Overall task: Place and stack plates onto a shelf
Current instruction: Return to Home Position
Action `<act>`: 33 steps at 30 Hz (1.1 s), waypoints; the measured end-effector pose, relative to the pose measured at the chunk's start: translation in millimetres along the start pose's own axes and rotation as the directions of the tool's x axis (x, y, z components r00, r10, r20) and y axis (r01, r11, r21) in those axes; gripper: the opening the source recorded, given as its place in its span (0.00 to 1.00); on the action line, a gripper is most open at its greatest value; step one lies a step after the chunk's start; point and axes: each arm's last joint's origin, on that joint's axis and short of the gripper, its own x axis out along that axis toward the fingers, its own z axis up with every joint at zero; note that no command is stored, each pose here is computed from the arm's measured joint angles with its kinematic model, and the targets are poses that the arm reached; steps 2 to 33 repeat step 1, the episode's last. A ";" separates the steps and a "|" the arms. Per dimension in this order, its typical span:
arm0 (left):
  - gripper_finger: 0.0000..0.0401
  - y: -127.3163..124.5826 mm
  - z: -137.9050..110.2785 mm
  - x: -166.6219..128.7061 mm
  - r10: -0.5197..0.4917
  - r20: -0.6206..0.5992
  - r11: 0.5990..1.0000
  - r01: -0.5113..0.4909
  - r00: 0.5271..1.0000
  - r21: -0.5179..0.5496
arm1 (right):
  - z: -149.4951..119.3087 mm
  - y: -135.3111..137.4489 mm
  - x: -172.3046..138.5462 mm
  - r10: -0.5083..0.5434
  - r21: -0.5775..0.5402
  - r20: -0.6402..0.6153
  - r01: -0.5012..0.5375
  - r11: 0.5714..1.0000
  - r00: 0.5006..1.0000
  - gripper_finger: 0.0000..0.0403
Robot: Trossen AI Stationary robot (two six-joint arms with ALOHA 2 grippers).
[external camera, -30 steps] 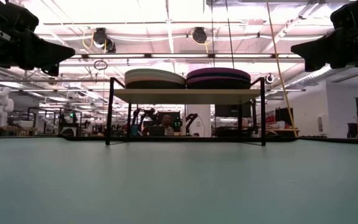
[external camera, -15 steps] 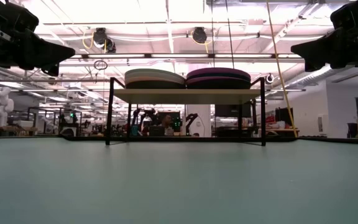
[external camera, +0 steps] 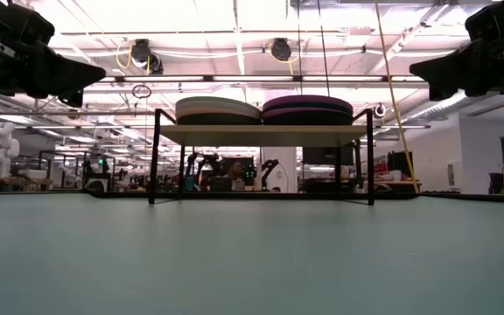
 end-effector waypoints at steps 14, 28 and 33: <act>0.01 0.0 0.0 0.0 0.000 0.000 1.000 0.000 1.000 0.000 | 0.0 0.0 0.0 0.000 0.000 0.000 0.000 1.000 1.000 0.00; 0.01 0.0 0.0 0.0 0.000 0.000 1.000 0.000 1.000 0.000 | 0.0 0.0 0.0 0.000 0.000 0.000 0.000 1.000 1.000 0.00; 0.01 0.0 0.0 0.0 0.000 0.000 1.000 0.000 1.000 0.000 | 0.0 0.0 0.0 0.000 0.000 0.000 0.000 1.000 1.000 0.00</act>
